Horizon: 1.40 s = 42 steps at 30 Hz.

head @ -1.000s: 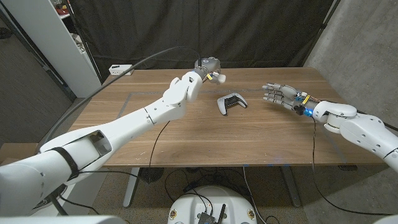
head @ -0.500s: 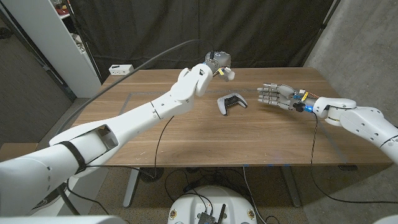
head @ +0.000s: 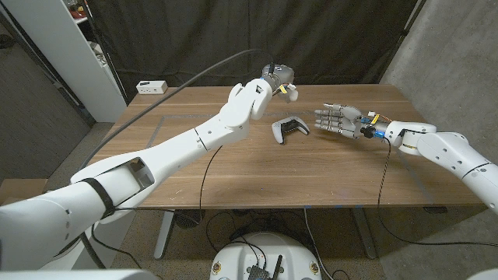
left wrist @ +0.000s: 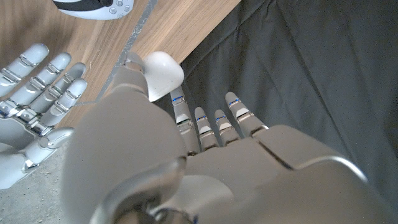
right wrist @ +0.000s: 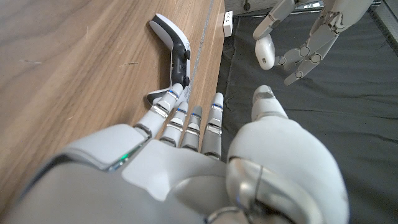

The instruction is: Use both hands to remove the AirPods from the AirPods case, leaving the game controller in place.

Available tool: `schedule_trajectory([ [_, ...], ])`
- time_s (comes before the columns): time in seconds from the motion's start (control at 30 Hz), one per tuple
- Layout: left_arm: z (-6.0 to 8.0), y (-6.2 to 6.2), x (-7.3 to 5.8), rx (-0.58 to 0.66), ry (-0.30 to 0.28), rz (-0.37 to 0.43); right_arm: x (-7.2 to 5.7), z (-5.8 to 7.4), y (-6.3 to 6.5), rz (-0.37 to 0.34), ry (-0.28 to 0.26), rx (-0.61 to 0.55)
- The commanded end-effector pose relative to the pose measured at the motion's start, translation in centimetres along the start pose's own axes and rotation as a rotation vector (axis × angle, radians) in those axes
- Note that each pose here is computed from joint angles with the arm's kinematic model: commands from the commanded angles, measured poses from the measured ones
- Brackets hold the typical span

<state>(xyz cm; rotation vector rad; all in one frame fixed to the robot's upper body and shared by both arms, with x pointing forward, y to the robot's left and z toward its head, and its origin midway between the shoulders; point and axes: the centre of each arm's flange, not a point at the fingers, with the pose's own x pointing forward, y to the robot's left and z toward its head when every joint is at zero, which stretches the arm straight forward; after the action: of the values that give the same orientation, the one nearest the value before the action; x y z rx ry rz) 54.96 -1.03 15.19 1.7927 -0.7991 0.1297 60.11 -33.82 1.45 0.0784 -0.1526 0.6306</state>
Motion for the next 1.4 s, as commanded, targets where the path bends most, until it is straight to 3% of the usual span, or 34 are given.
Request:
schedule_trajectory([
  [0.03,1.2,-0.3,0.4,-0.018,-0.014,-0.022,1.0,-0.5,0.2,0.030,-0.008,0.055],
  [0.4,1.7,-0.7,1.0,-0.031,-0.025,-0.033,2.1,-0.7,0.4,0.058,0.008,0.079],
  [1.4,2.5,-1.5,2.5,-0.037,-0.072,-0.058,4.9,0.3,2.0,0.125,0.053,0.104],
])
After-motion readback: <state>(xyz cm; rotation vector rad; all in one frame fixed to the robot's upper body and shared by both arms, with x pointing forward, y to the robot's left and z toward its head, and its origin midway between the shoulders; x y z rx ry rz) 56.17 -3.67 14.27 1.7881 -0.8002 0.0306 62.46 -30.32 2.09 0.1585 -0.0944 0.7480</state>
